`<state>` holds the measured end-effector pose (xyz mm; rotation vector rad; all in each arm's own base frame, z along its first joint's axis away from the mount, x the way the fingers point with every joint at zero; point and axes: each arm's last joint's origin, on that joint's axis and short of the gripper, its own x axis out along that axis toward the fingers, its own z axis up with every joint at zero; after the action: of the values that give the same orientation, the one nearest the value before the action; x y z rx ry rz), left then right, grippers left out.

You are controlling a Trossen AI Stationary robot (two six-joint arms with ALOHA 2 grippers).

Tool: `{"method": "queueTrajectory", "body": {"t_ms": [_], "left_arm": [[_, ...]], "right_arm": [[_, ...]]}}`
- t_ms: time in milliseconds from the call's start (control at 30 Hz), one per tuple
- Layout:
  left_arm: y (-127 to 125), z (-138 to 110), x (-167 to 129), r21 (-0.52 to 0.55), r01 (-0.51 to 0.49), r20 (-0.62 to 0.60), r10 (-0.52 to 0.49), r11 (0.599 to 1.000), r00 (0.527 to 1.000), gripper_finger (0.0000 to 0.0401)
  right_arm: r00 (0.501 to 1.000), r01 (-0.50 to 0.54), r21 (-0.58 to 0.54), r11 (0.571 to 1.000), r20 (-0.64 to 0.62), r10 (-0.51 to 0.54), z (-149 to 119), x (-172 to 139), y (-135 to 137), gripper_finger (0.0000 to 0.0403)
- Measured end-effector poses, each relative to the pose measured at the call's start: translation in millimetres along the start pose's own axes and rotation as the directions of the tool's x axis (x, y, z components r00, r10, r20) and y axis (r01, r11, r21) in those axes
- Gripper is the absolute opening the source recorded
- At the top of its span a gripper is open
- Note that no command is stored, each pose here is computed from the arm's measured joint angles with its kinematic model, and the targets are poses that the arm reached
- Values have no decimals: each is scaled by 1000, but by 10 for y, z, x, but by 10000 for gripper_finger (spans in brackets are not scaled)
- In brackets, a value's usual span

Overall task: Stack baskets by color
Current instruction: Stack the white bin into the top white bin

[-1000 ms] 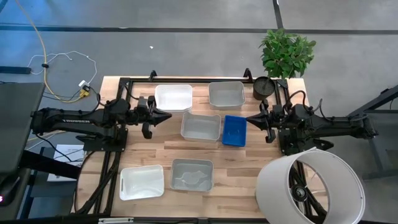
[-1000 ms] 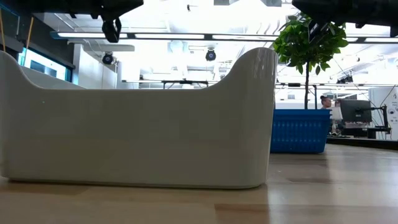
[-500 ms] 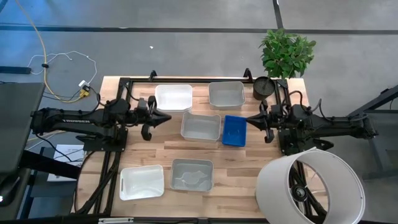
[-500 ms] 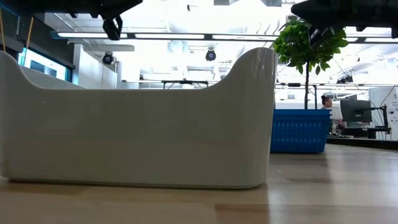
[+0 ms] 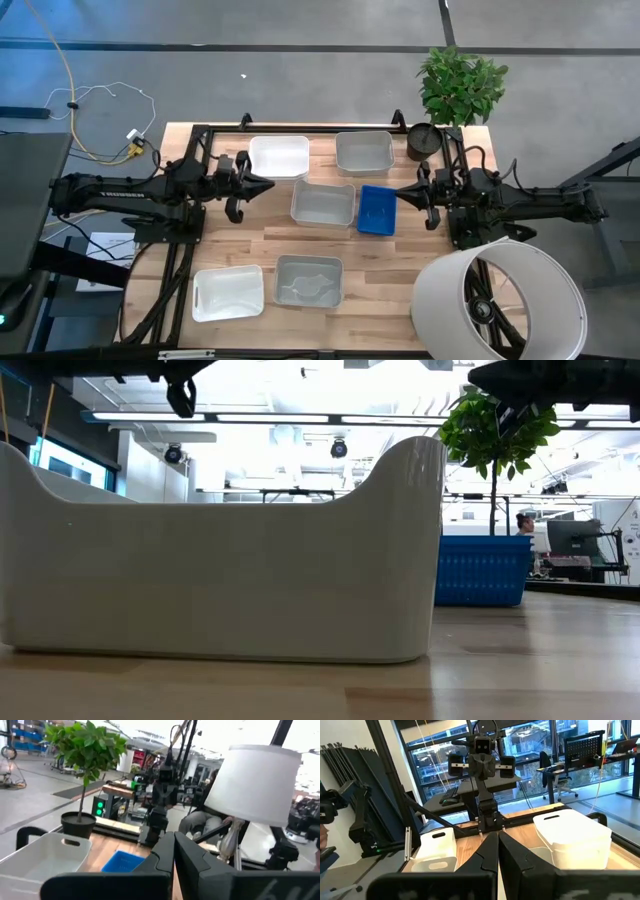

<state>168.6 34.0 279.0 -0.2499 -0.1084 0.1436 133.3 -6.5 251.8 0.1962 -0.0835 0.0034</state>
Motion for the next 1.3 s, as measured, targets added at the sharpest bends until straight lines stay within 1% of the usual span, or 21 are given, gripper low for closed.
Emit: {"method": "queueTrajectory", "body": {"t_ms": [67, 233, 367, 467, 567, 633, 700, 800, 867, 967, 1133, 1233, 1300], "left_arm": [[5, -11, 2, 3, -10, -10, 10, 1000, 1000, 0], [14, 3, -1, 3, -47, 11, 47, 999, 999, 0], [12, 1, -1, -1, -39, 8, 39, 999, 999, 0], [9, 0, -1, -32, -35, 6, 35, 999, 999, 0], [9, 0, -1, -42, -34, 6, 35, 999, 999, 0], [9, 0, -1, -51, -34, 6, 35, 998, 999, 0], [9, 0, -1, -73, -34, 6, 35, 997, 999, 0], [9, 0, -1, -102, -34, 6, 35, 994, 999, 0], [8, -1, -1, -100, -29, 5, 30, 995, 1000, 0], [8, -1, -1, -94, -28, 4, 28, 995, 1000, 0], [8, -1, -1, -92, -29, 4, 29, 995, 1000, 1], [12, 0, -1, -95, -41, 7, 42, 995, 999, 6], [14, -7, -1, -117, -45, 1, 45, 992, 999, 19]], "right_arm": [[1000, 0, 0, 1000, 0, 0, 0, 0, 0, 0], [1000, -6, 1, 1000, -13, 6, -12, 0, 0, 0], [1000, -5, 1, 1000, -15, 5, -14, 0, 0, 0], [1000, 5, 0, 1000, -12, -5, -12, 0, -3, 0], [998, 56, 2, 998, -2, -56, -9, 0, -18, 0], [997, 83, 30, 996, 6, -83, -6, -1, -26, 0], [996, 86, 38, 996, 12, -86, 0, -1, -26, 0], [996, 86, 16, 996, 12, -87, -1, -1, -26, 0], [996, 90, 0, 996, 14, -90, 1, -1, -26, 0], [994, 108, 4, 994, 17, -108, 2, -1, -32, 0], [994, 107, 8, 994, 17, -107, 2, -2, -31, 0], [994, 108, 8, 994, 17, -108, 1, -1, -32, 0], [994, 107, 8, 994, 17, -107, 2, -2, -31, 0]]}}
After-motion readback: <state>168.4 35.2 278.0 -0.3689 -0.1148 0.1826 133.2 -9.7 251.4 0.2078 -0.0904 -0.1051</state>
